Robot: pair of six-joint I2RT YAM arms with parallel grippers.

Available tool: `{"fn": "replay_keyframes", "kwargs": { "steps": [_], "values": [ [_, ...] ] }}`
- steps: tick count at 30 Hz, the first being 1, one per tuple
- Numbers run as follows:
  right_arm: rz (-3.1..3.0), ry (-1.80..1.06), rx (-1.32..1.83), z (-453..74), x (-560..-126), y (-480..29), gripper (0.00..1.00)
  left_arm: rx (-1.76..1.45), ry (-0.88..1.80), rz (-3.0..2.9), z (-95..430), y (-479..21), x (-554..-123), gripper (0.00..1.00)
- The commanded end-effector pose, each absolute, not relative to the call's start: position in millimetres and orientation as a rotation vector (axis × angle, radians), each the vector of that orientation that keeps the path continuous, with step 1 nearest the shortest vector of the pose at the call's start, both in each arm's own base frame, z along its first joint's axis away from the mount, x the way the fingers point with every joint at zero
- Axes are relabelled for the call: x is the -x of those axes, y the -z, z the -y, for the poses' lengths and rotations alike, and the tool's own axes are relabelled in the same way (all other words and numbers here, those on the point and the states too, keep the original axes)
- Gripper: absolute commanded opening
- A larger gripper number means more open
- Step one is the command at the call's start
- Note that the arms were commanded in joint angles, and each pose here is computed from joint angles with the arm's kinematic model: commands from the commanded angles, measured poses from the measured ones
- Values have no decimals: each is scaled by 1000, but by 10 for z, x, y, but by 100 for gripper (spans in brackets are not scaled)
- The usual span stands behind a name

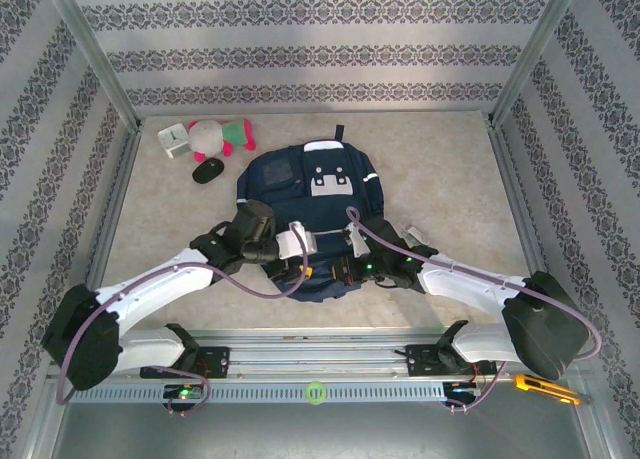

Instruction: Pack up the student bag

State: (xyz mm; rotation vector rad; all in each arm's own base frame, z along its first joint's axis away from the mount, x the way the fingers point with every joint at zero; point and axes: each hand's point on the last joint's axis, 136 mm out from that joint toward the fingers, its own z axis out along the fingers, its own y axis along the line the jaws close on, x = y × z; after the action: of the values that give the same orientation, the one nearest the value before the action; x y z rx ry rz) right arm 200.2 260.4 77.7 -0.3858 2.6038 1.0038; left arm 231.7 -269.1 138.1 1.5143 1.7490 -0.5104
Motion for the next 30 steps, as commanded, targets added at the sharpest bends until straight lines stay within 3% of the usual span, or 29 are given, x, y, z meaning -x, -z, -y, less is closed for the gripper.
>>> {"fn": "replay_keyframes", "kwargs": {
  "steps": [1,6,11,19,30],
  "values": [
    [-2545,-1032,426,-2687,-2111,-928,0,-1605,508,-1595,2926,-1528,-2306,76],
    [-2540,-1036,434,-2707,-2136,-946,0,-1623,499,-1564,3069,-1478,-2246,60],
    [-2542,-1038,436,-2717,-2142,-945,0,-1634,492,-1583,3008,-1433,-2122,51],
    [-2545,-1038,440,-2715,-2139,-932,0,-1573,362,-1718,2744,-1212,-2179,47],
    [-2536,-1047,442,-2719,-2136,-955,0,-1509,372,-1740,2956,-1031,-2424,48]
  ]
}}
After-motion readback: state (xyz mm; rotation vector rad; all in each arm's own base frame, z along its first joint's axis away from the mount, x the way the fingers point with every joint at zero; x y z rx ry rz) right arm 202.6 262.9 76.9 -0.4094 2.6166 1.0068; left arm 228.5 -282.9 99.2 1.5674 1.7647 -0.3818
